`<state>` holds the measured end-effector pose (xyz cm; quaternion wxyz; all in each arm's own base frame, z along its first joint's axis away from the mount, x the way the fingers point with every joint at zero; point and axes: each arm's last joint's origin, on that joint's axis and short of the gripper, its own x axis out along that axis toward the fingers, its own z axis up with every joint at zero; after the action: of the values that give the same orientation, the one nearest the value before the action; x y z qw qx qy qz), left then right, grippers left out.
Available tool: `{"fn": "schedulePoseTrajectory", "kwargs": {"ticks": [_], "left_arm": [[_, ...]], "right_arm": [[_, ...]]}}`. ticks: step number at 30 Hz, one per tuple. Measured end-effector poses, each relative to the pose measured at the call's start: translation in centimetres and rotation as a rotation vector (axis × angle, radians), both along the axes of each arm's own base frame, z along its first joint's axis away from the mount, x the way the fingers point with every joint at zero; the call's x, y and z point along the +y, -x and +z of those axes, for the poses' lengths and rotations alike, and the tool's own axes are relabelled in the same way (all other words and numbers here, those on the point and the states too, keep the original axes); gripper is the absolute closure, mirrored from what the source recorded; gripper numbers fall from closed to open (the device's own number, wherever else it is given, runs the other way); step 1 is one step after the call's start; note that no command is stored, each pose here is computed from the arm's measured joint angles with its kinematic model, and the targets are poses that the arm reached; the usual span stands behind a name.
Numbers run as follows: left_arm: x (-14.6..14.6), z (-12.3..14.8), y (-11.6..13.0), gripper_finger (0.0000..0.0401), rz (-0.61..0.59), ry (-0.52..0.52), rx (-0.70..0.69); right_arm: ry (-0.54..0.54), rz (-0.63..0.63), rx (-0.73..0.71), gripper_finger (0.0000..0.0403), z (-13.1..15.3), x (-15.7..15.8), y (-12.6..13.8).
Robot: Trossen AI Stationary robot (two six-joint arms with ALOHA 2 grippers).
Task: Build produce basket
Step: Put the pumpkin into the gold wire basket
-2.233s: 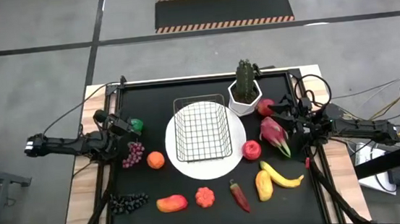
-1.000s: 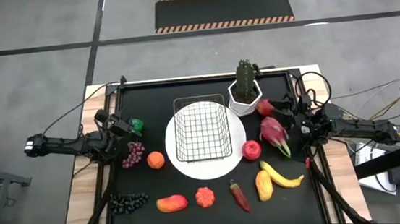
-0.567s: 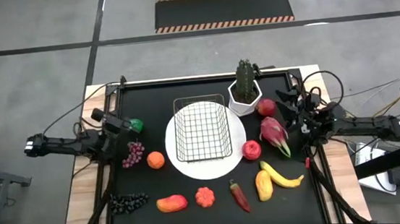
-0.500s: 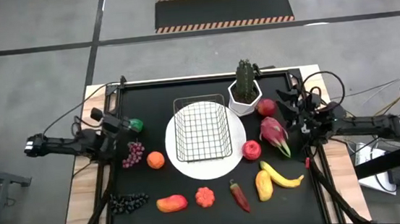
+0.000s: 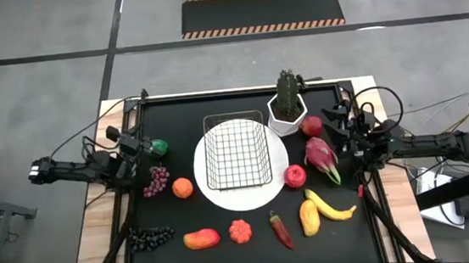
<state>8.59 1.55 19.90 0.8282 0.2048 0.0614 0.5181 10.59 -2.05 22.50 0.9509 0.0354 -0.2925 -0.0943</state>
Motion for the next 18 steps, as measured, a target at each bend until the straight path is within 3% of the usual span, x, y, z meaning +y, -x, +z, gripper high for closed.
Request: {"fn": "schedulePoseTrajectory", "kwargs": {"ticks": [8,13,18], "left_arm": [[-0.1,0.0,-0.1,0.0289,-0.042,0.014,-0.046],[-0.6,0.6,-0.6,0.0289,-0.396,0.194,-0.461],[-1.3,1.2,-1.0,0.0289,-0.718,0.161,-0.484]], "right_arm": [[0.034,0.06,-0.033,0.0177,0.5,0.2,0.1],[0.067,0.06,-0.042,0.0177,1.7,0.2,-0.1],[0.129,0.088,0.056,0.0177,3.5,0.2,-1.6]]}}
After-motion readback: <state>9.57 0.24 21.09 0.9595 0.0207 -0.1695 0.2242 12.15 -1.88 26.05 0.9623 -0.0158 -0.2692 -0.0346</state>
